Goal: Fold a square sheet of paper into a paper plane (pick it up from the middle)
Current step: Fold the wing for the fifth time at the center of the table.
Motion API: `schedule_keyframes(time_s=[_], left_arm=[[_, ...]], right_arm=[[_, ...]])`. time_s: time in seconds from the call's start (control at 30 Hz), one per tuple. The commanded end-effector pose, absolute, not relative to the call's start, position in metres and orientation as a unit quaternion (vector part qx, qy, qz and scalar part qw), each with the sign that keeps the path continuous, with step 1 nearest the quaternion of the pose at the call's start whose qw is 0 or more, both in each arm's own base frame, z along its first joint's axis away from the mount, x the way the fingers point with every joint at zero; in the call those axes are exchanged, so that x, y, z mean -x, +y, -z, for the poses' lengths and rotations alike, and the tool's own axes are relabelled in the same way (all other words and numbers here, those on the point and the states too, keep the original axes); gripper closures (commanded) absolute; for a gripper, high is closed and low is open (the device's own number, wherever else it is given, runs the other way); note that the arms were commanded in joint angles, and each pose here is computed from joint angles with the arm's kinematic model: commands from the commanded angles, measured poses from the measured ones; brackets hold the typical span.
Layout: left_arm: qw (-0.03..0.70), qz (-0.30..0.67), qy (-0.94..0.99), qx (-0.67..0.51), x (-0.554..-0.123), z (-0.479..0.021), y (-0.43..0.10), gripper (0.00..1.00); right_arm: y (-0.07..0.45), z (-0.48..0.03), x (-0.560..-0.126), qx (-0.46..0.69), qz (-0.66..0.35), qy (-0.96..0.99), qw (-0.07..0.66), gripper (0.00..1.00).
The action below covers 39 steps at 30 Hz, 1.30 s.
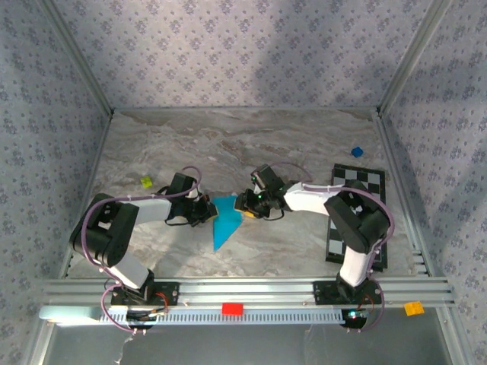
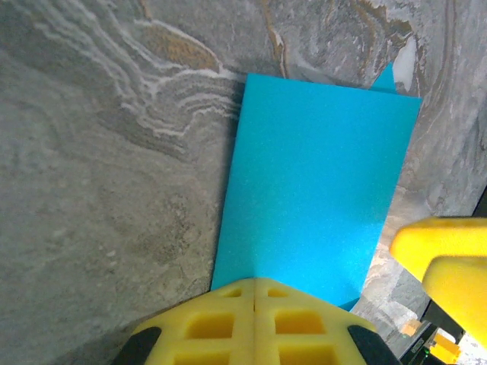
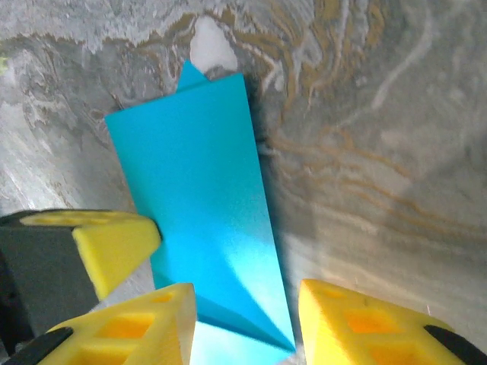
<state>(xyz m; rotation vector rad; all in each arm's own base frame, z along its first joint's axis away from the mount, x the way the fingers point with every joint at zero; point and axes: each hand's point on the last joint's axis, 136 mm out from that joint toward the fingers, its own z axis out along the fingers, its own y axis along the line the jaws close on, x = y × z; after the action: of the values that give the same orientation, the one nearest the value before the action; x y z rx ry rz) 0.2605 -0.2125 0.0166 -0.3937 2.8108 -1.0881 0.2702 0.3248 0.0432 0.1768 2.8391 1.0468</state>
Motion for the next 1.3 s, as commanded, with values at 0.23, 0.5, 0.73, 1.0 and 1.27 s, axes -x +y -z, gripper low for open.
schedule_keyframes(time_s=[0.23,0.5,0.73,1.0,1.27], left_arm=[[0.03,0.334,0.932,0.138,-0.253,-0.003,-0.206,1.0],[0.028,0.334,0.932,0.136,-0.252,-0.003,-0.207,1.0],[0.029,0.334,0.932,0.136,-0.253,-0.004,-0.207,1.0],[0.028,0.333,0.933,0.137,-0.253,-0.002,-0.206,1.0],[0.028,0.335,0.932,0.136,-0.253,-0.003,-0.207,1.0]], right_arm=[[0.322,-0.031,-0.242,-0.066,-0.335,0.939,0.024,0.59],[0.346,-0.042,-0.252,-0.066,-0.392,0.917,0.029,0.65],[0.333,-0.042,-0.255,-0.07,-0.361,0.929,0.04,0.64],[0.314,-0.029,-0.245,-0.08,-0.329,0.94,0.038,0.62],[0.346,-0.037,-0.248,-0.06,-0.398,0.915,0.022,0.64]])
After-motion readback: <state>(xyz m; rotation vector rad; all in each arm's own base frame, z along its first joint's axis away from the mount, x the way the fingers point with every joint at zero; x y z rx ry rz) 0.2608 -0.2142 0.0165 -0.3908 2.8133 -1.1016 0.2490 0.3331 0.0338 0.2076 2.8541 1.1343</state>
